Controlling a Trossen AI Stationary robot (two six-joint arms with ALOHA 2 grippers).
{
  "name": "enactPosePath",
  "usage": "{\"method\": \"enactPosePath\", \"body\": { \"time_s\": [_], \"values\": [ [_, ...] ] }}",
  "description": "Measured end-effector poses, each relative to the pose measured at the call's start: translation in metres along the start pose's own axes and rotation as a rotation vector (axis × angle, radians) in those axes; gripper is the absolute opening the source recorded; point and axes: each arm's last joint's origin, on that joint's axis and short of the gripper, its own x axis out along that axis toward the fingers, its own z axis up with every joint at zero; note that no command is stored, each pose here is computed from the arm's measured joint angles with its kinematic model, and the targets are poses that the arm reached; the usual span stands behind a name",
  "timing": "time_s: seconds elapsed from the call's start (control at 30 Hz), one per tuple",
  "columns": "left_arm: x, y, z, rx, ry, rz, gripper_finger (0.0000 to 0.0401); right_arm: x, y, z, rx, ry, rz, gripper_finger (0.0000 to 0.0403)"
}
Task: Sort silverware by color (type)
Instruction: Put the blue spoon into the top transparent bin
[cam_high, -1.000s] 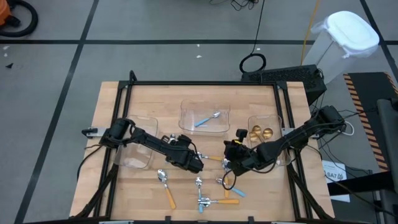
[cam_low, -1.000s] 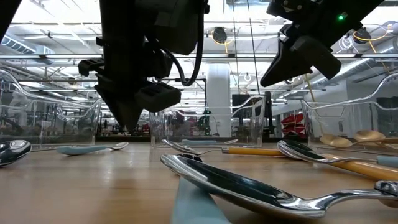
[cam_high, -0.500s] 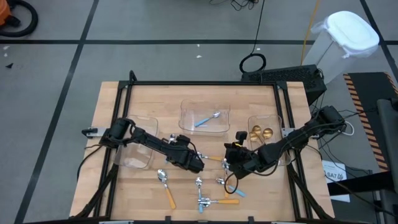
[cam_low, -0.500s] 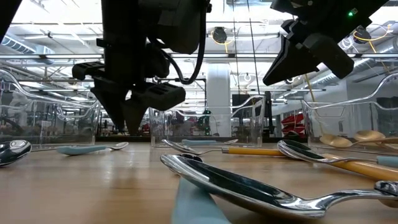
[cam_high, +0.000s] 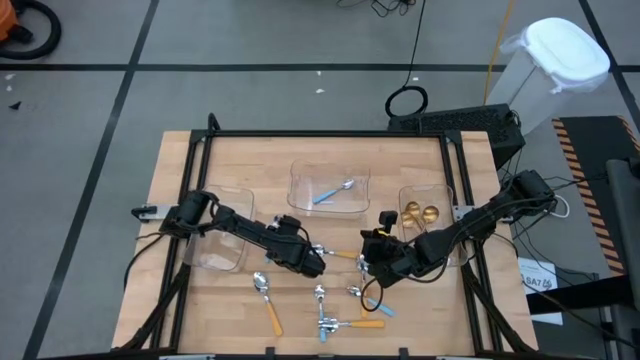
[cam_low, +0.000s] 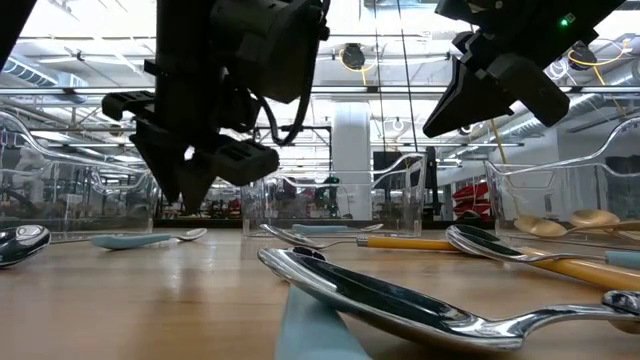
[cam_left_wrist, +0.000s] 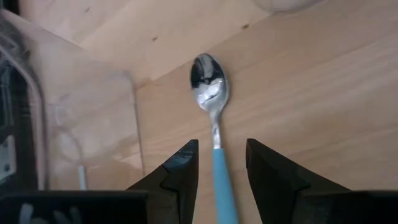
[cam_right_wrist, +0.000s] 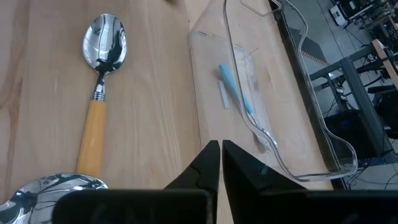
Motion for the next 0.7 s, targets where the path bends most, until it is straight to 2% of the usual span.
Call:
{"method": "enactPosePath", "body": {
  "time_s": [0.7],
  "values": [
    [0.023,-0.013,-0.012,0.029,0.037,0.104,0.0133,-0.001,0.001,0.000,-0.007,-0.001,0.004,0.0013]
  ]
}}
